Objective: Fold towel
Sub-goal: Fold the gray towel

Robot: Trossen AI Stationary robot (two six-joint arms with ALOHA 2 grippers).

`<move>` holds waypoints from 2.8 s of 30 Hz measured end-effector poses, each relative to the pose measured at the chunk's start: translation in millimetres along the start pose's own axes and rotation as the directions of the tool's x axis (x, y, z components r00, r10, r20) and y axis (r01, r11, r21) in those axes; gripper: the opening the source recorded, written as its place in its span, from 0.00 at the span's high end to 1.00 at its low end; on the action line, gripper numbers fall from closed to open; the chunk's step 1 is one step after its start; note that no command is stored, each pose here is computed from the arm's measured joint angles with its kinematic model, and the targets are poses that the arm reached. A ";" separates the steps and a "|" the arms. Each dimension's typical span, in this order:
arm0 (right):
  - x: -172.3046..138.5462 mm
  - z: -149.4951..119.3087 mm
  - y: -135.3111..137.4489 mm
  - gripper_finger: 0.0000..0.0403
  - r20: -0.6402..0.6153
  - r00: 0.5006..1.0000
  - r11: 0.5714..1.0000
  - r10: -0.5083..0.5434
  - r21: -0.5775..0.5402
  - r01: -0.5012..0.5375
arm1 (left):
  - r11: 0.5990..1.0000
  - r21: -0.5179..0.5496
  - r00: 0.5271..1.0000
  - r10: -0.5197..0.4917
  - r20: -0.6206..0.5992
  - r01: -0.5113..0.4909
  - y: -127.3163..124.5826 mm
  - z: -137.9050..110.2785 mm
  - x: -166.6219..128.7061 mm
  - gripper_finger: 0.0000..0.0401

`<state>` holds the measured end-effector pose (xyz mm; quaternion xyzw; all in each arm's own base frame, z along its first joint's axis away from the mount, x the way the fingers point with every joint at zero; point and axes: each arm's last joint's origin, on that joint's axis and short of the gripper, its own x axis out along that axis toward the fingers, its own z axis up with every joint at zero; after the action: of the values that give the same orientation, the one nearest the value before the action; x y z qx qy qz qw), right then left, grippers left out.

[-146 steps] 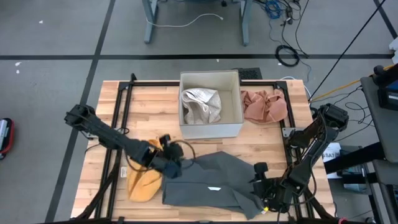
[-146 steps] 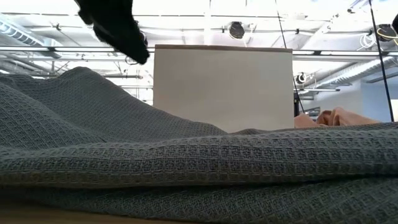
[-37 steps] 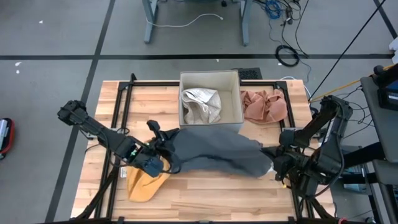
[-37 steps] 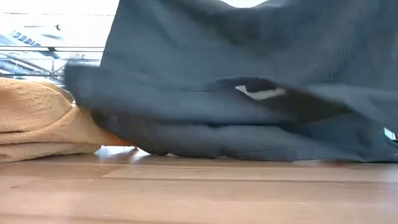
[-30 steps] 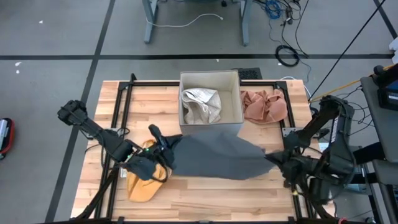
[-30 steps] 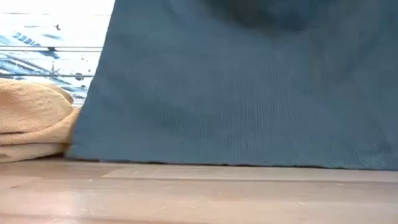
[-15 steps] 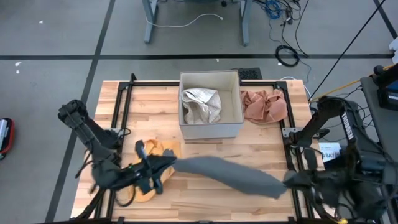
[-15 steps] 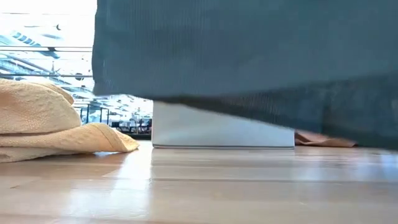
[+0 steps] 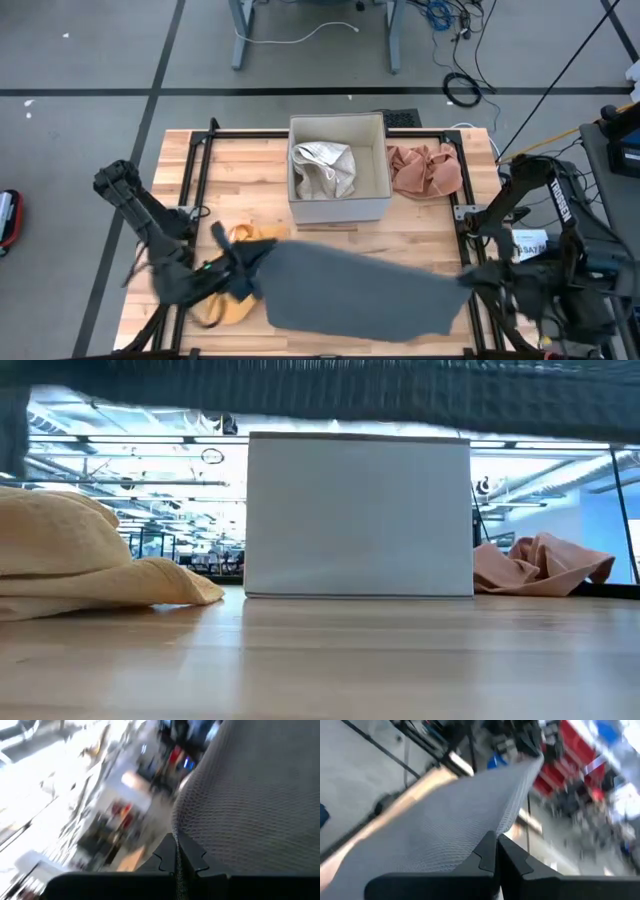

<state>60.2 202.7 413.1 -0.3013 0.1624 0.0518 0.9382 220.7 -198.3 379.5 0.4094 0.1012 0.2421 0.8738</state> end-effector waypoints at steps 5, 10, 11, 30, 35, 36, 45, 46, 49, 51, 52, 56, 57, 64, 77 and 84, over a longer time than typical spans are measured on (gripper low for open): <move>19.9 -25.0 1.1 1.00 -0.191 0.982 0.995 0.012 0.096 0.007 | 1.000 0.005 0.993 0.000 -0.121 0.000 -12.6 -26.4 30.2 1.00; 43.9 -46.8 9.8 1.00 -0.350 0.937 0.988 0.012 0.146 0.042 | 0.999 -0.007 0.972 -0.044 -0.232 0.043 -21.6 -54.9 61.5 1.00; 48.7 -51.5 13.0 1.00 -0.377 0.926 0.986 0.011 0.157 0.052 | 0.999 0.001 0.966 -0.037 -0.255 0.039 -21.5 -59.1 65.4 1.00; 82.5 -114.8 37.4 0.53 -0.557 0.824 0.949 -0.103 0.193 0.249 | 0.996 -0.024 0.893 -0.084 -0.442 0.082 -9.9 -104.1 115.6 1.00; 89.4 -104.5 49.4 0.52 -0.479 0.878 0.953 -0.012 0.260 0.155 | 0.997 -0.029 0.886 -0.079 -0.456 0.074 -7.1 -107.9 120.2 0.99; 91.7 -101.4 53.4 0.53 -0.451 0.893 0.955 0.015 0.270 0.120 | 0.997 -0.027 0.885 -0.078 -0.458 0.073 -6.6 -108.5 120.9 0.98; 116.3 -122.5 88.6 0.61 -0.350 0.919 0.931 0.180 0.362 -0.045 | 0.999 -0.012 0.884 -0.051 -0.465 0.051 -6.1 -108.6 120.5 0.79; 118.5 -127.2 91.6 0.61 -0.346 0.919 0.925 0.190 0.376 -0.050 | 0.999 -0.001 0.882 -0.034 -0.469 0.038 -5.6 -108.8 120.4 0.77; 125.8 -137.6 100.7 0.63 -0.300 0.927 0.901 0.223 0.425 -0.079 | 0.999 0.037 0.875 0.021 -0.483 -0.003 -4.2 -109.7 119.8 0.71; 130.8 -141.7 105.6 0.64 -0.252 0.937 0.886 0.243 0.451 -0.108 | 0.998 0.063 0.868 0.059 -0.493 -0.033 -3.2 -110.4 119.3 0.68; 133.1 -143.9 107.8 0.65 -0.226 0.942 0.879 0.249 0.462 -0.121 | 0.996 0.075 0.864 0.080 -0.496 -0.050 -2.6 -110.6 119.2 0.67; 139.7 -154.7 112.8 0.66 -0.177 0.945 0.858 0.274 0.489 -0.157 | 0.986 0.117 0.847 0.163 -0.507 -0.120 -0.1 -111.0 118.7 0.63; 140.8 -158.2 113.2 0.66 -0.177 0.946 0.856 0.272 0.493 -0.154 | 0.984 0.123 0.843 0.176 -0.508 -0.131 0.3 -111.0 118.6 0.63; 143.2 -169.5 113.7 0.67 -0.202 0.944 0.858 0.262 0.496 -0.132 | 0.996 0.024 0.874 0.087 -0.477 -0.086 -3.1 -105.7 117.5 0.63; 160.8 -195.3 139.6 0.67 -0.331 0.906 0.887 0.266 0.452 -0.095 | 0.733 -0.386 0.714 -0.664 -0.223 0.560 -95.7 -98.0 132.0 0.63; 167.3 -210.6 144.1 0.67 -0.430 0.871 0.893 0.235 0.450 -0.018 | 0.701 -0.345 0.631 -0.713 -0.306 0.624 -139.2 -115.4 137.5 0.63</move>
<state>132.1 197.1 116.6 -0.0777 0.4139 0.0023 0.9070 343.4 -128.1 201.7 0.1874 0.4049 -0.0103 0.8949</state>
